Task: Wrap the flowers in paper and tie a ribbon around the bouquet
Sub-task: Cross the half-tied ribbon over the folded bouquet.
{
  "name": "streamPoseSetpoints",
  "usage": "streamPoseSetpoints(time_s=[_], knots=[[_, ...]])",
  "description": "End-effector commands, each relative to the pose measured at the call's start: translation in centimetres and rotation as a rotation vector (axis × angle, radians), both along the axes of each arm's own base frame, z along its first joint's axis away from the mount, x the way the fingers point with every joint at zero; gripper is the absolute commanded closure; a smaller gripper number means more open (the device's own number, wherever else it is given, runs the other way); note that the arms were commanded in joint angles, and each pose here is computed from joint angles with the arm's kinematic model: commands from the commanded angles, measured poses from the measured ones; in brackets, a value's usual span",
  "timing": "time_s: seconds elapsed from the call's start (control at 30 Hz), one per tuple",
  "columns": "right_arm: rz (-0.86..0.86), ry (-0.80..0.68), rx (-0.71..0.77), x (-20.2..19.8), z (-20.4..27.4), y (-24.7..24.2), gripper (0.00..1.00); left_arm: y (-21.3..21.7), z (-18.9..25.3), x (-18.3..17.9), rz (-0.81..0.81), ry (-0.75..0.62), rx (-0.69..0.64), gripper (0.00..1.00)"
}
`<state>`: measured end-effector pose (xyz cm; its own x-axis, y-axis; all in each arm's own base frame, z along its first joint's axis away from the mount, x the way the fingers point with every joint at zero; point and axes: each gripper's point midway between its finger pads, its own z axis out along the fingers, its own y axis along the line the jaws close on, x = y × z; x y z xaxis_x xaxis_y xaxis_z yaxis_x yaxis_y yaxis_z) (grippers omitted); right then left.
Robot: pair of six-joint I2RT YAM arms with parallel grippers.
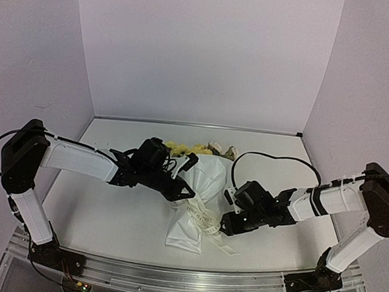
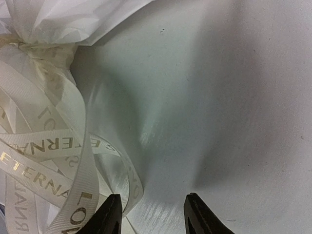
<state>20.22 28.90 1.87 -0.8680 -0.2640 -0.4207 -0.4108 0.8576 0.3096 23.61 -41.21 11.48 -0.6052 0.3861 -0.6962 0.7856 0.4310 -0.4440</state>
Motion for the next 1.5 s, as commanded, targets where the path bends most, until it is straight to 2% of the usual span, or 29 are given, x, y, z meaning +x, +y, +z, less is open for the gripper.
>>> streamPoseSetpoints(time_s=[0.0, 0.27, 0.37, 0.43, 0.53, 0.73, 1.47], knots=[[0.005, -0.03, 0.027, 0.8, 1.1, 1.8, 0.57, -0.1, 2.2, 0.3, 0.004, -0.045, -0.056, 1.0], [-0.009, -0.026, -0.013, 0.8, 0.1, 1.8, 0.67, 0.2, 2.6, 0.5, 0.024, -0.058, -0.056, 1.0], [-0.017, -0.033, -0.022, 0.9, 0.0, 1.6, 0.78, 0.6, 2.6, 0.4, 0.039, -0.056, -0.053, 1.0], [-0.023, -0.047, -0.024, 1.1, 0.2, 1.5, 0.9, 1.0, 2.6, 0.4, 0.053, -0.057, -0.059, 1.0], [-0.045, -0.086, -0.062, 1.6, 0.7, 0.5, 1.0, 1.7, 2.4, 0.3, 0.084, -0.059, -0.057, 1.0], [-0.091, -0.151, -0.261, 2.7, 2.7, -3.0, 1.0, 3.1, 2.0, 0.6, 0.162, -0.058, -0.061, 1.0], [-0.138, -0.262, -0.423, 7.4, 7.5, -1.6, 1.0, 9.7, 0.2, 3.4, 0.452, -0.04, -0.054, 1.0]])
